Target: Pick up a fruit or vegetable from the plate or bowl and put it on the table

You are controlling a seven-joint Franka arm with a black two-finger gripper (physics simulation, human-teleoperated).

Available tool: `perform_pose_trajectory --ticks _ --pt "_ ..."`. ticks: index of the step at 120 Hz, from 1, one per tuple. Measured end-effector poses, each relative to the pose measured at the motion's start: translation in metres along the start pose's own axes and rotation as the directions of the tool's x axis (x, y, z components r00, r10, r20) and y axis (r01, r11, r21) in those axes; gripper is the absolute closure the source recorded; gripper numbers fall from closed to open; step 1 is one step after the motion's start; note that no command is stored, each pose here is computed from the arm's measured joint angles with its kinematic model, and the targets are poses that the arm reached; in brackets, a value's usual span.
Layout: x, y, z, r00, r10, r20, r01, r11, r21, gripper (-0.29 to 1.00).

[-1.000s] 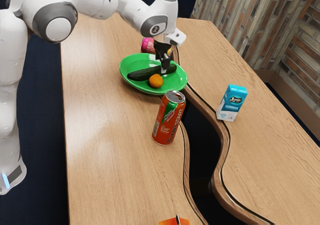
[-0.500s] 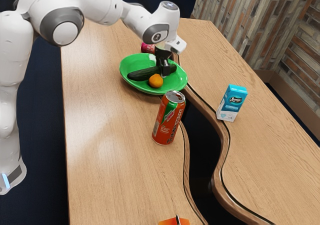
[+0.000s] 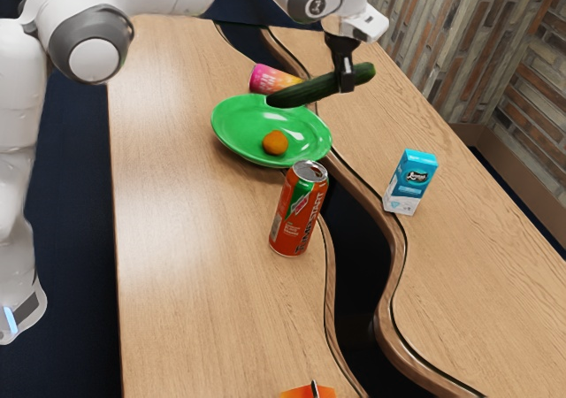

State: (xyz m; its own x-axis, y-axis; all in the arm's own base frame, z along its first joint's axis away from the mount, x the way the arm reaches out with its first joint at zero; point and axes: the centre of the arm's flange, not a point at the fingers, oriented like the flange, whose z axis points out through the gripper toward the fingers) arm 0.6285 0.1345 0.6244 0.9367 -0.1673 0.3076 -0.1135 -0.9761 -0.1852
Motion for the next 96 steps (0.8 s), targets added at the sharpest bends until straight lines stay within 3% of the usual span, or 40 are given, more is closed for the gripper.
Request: perform_pose_trajectory --ticks 16,36,46,58,62,67,76,82,86,96 --pt "0.008 0.038 -0.106 0.992 0.060 -0.108 -0.062 0.998 -0.017 0.48" --pt "-0.015 0.036 -0.174 0.993 0.040 -0.109 -0.042 0.999 -0.020 0.50" --pt "-0.017 0.050 -0.183 0.995 0.042 -0.086 -0.043 0.999 -0.007 0.50" --pt "-0.003 0.075 -0.153 0.999 0.042 -0.021 -0.042 0.999 -0.006 0.49" --pt "0.008 0.106 -0.144 0.997 0.080 -0.012 -0.080 0.997 -0.019 0.49" --pt "0.021 0.181 -0.150 0.982 0.184 -0.034 -0.185 0.981 -0.050 0.50" --pt "0.012 0.350 -0.184 0.905 0.412 -0.109 -0.423 0.899 -0.115 0.52" --pt "-0.001 0.409 -0.195 0.868 0.478 -0.137 -0.494 0.859 -0.132 0.54" --pt "0.009 0.404 -0.182 0.883 0.451 -0.131 -0.466 0.875 -0.130 0.55" --pt "0.046 0.321 -0.133 0.953 0.292 -0.082 -0.300 0.948 -0.105 0.55"
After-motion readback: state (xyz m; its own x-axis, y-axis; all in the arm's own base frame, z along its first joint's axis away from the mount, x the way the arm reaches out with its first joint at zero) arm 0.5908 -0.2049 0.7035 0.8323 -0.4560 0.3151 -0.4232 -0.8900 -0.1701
